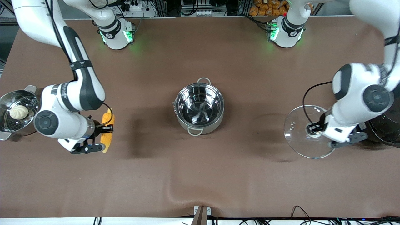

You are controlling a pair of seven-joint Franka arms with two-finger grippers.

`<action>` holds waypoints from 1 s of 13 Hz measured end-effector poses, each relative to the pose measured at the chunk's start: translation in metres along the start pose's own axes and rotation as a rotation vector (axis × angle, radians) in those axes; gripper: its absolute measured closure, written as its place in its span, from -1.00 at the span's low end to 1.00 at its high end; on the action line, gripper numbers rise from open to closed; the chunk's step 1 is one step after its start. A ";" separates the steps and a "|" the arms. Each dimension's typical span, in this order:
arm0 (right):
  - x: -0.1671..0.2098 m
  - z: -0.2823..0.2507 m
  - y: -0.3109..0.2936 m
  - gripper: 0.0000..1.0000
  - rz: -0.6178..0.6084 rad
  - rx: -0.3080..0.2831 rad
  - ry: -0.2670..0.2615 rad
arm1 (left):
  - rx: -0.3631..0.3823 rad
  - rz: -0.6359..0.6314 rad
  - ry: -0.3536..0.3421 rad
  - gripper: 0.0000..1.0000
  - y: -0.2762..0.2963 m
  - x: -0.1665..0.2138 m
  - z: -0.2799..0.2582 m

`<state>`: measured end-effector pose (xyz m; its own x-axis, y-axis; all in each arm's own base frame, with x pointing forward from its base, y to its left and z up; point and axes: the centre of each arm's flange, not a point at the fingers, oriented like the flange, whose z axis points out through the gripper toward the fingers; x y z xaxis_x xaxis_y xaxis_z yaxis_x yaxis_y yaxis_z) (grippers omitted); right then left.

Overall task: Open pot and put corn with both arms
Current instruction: 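Lower the lid onto the table while the right gripper carries the corn over the pot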

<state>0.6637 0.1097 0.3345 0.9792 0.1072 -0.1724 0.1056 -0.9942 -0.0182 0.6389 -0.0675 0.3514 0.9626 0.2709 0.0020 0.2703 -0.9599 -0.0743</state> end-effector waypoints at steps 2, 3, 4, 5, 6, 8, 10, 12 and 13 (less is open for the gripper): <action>-0.002 -0.002 -0.024 0.31 0.019 -0.006 -0.001 | 0.001 0.019 -0.029 0.00 0.005 -0.017 0.048; -0.003 -0.005 -0.035 0.31 0.031 -0.009 0.003 | 0.001 0.025 -0.040 0.00 0.006 -0.024 0.065; -0.004 -0.009 -0.046 0.31 0.044 -0.011 0.006 | -0.001 0.029 -0.042 0.00 0.006 -0.030 0.079; -0.005 -0.013 -0.056 0.31 0.061 -0.012 0.005 | -0.007 0.031 -0.039 0.00 0.006 -0.034 0.091; -0.007 -0.019 -0.069 0.31 0.082 -0.014 0.005 | -0.011 0.033 -0.036 0.00 0.006 -0.039 0.102; -0.012 -0.027 -0.105 0.31 0.116 -0.019 0.015 | -0.017 0.037 -0.036 0.00 0.005 -0.046 0.119; -0.020 -0.028 -0.143 0.31 0.143 -0.025 0.023 | -0.019 0.038 -0.036 0.00 0.005 -0.050 0.126; -0.024 -0.027 -0.157 0.31 0.160 -0.029 0.023 | -0.020 0.038 -0.036 0.00 0.005 -0.050 0.127; -0.024 -0.027 -0.157 0.31 0.165 -0.029 0.023 | -0.019 0.038 -0.037 0.00 0.005 -0.051 0.128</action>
<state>0.6280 0.2633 0.3678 0.9873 -0.0572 -0.1485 -0.0522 -0.9979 0.0373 0.5892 -0.0765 0.2233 0.9709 0.2364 -0.0373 0.2343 -0.9707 -0.0543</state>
